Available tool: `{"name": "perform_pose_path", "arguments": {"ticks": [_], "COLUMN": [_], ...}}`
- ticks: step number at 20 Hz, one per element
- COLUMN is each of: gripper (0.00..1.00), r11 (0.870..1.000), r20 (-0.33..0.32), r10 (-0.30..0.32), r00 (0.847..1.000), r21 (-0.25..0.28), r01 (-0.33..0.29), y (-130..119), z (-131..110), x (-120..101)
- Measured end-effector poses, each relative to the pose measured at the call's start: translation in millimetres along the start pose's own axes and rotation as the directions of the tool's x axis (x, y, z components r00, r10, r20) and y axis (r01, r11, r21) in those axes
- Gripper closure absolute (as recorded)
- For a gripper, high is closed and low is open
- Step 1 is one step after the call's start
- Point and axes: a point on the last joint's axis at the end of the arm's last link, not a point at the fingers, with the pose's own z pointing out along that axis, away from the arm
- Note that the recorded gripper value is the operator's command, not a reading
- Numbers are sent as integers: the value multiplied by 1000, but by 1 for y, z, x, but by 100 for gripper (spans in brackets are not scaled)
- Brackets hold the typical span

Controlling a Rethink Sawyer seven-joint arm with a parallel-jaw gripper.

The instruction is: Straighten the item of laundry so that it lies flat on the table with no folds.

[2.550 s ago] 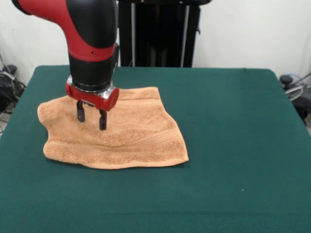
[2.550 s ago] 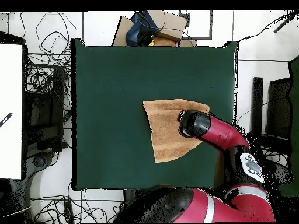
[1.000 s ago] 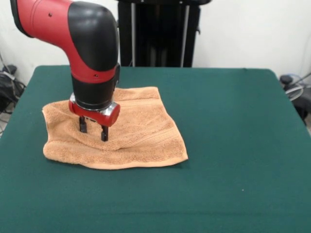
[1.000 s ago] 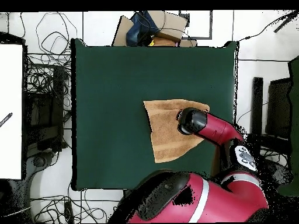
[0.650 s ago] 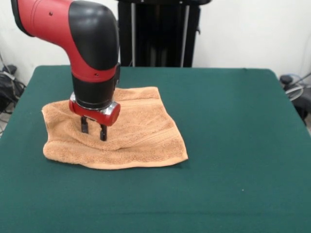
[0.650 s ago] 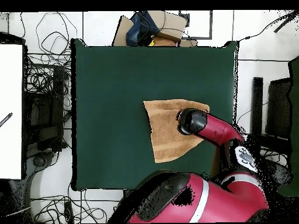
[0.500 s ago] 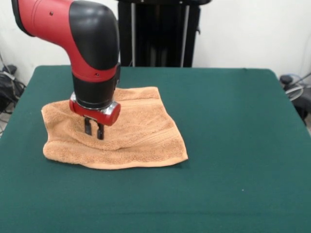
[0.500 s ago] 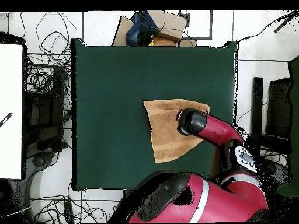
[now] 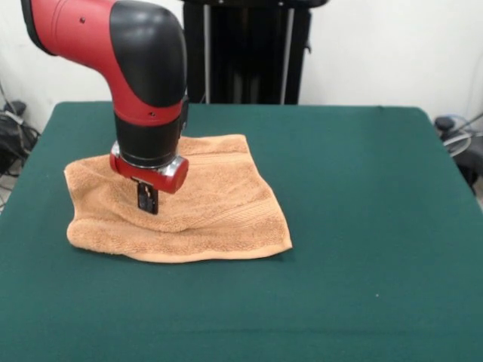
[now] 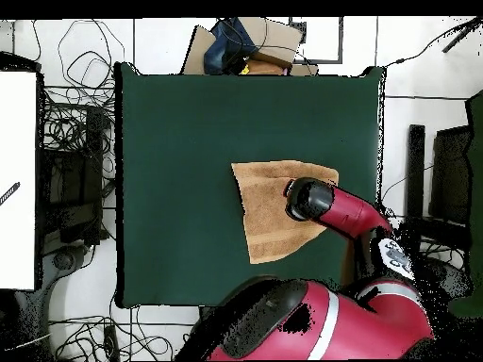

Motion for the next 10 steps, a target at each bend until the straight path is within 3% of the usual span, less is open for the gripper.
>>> {"name": "perform_pose_path", "arguments": {"ticks": [10], "gripper": [100], "r11": [1000], "r20": [15], "r10": [-1], "r00": [1000], "r21": [1], "r01": [1], "y": [0], "z": [-1], "x": [1]}}
